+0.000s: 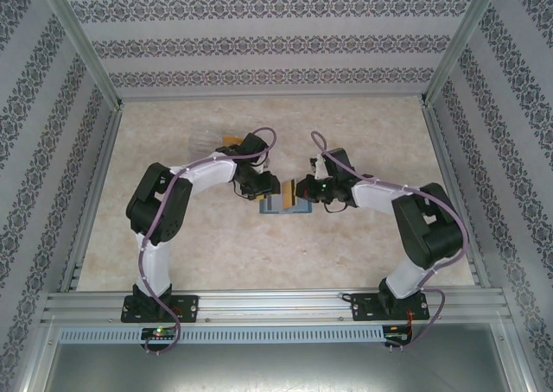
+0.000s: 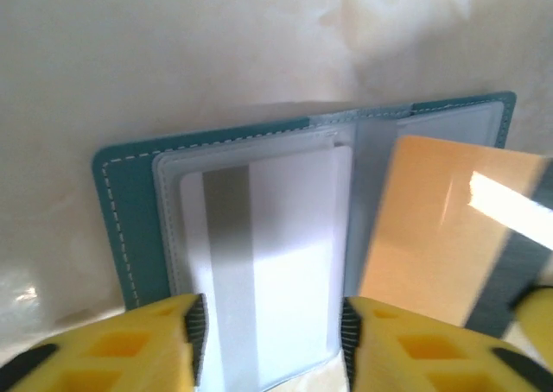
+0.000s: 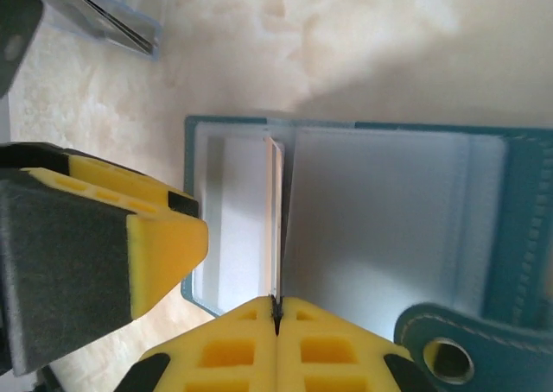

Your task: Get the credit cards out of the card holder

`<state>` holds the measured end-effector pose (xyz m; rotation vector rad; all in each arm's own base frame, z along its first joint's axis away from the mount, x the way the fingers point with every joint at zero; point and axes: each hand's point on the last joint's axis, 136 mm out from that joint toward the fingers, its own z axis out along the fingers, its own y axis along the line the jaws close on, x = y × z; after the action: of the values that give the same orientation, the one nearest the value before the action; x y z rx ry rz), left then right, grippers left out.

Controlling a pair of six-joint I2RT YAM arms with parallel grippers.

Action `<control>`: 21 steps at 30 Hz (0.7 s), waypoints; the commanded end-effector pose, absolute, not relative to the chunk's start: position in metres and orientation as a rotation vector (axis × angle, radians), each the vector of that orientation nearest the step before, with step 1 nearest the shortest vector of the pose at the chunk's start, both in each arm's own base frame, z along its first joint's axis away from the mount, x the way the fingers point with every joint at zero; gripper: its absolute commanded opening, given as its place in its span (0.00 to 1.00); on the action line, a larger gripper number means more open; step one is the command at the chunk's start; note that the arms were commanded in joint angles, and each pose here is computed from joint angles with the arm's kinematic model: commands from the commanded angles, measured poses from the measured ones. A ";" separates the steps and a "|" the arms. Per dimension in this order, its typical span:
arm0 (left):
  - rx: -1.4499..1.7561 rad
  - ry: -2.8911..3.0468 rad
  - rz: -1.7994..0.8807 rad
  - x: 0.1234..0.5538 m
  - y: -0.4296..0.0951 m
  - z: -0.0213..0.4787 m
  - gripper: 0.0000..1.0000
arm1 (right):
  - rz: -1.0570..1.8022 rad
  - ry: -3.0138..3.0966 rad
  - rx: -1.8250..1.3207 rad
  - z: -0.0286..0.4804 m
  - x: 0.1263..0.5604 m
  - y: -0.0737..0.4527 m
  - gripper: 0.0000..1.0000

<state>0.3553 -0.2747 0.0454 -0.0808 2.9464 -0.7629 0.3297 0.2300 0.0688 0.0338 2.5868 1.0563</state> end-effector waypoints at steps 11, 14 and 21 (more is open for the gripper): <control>-0.274 2.716 -0.228 0.353 -0.137 0.148 0.94 | 0.882 2.325 -0.382 0.151 0.336 0.250 0.00; -0.335 2.686 -0.101 0.337 -0.094 0.160 1.00 | 0.823 2.293 -0.463 0.162 0.346 0.266 0.00; -0.486 2.671 -0.088 0.300 -0.025 0.173 0.99 | 0.780 2.189 -0.687 0.188 0.378 0.322 0.00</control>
<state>0.3289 -0.0469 0.1785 -0.5029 2.5962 -0.1752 0.3700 0.3089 0.1879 -0.5641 2.2209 0.8529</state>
